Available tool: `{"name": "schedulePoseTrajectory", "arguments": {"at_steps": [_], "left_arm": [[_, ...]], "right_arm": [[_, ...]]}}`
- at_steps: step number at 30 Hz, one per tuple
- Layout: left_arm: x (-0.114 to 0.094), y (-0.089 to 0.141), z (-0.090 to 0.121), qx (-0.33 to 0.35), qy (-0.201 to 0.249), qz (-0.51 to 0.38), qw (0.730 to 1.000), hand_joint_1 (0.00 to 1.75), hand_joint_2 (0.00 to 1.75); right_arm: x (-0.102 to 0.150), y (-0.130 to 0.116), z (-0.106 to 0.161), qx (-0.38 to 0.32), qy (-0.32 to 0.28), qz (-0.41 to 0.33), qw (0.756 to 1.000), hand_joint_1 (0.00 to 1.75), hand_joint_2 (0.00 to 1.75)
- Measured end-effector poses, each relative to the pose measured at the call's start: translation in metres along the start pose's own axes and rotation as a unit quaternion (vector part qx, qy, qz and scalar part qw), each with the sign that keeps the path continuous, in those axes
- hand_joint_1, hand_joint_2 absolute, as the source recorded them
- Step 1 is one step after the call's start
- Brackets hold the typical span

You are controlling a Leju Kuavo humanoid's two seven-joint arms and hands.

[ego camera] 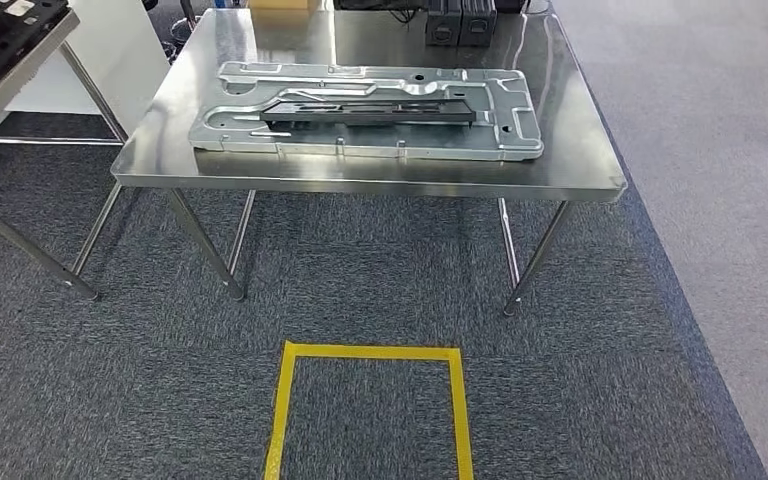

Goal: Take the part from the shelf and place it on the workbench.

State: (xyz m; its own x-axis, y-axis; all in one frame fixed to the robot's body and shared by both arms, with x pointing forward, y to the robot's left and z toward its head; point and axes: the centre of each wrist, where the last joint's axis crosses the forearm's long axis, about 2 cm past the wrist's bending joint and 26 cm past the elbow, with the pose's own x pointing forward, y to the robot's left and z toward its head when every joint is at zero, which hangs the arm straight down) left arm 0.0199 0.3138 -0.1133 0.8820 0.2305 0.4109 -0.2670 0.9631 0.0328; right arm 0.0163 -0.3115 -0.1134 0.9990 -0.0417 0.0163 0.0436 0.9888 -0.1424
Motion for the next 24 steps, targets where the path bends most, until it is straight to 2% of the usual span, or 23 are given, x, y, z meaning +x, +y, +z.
{"name": "schedulePoseTrajectory", "arguments": {"at_steps": [12,24], "left_arm": [[0.008,-0.008,-0.003,-0.010,-0.005,0.008,1.000,0.00,0.00],[0.005,-0.016,-0.001,-0.025,-0.004,0.001,1.000,0.00,0.00]], "right_arm": [[0.004,-0.009,-0.001,-0.003,-0.026,0.005,1.000,0.00,0.00],[0.003,-0.014,-0.001,-0.002,-0.041,0.001,0.999,0.00,0.00]]}}
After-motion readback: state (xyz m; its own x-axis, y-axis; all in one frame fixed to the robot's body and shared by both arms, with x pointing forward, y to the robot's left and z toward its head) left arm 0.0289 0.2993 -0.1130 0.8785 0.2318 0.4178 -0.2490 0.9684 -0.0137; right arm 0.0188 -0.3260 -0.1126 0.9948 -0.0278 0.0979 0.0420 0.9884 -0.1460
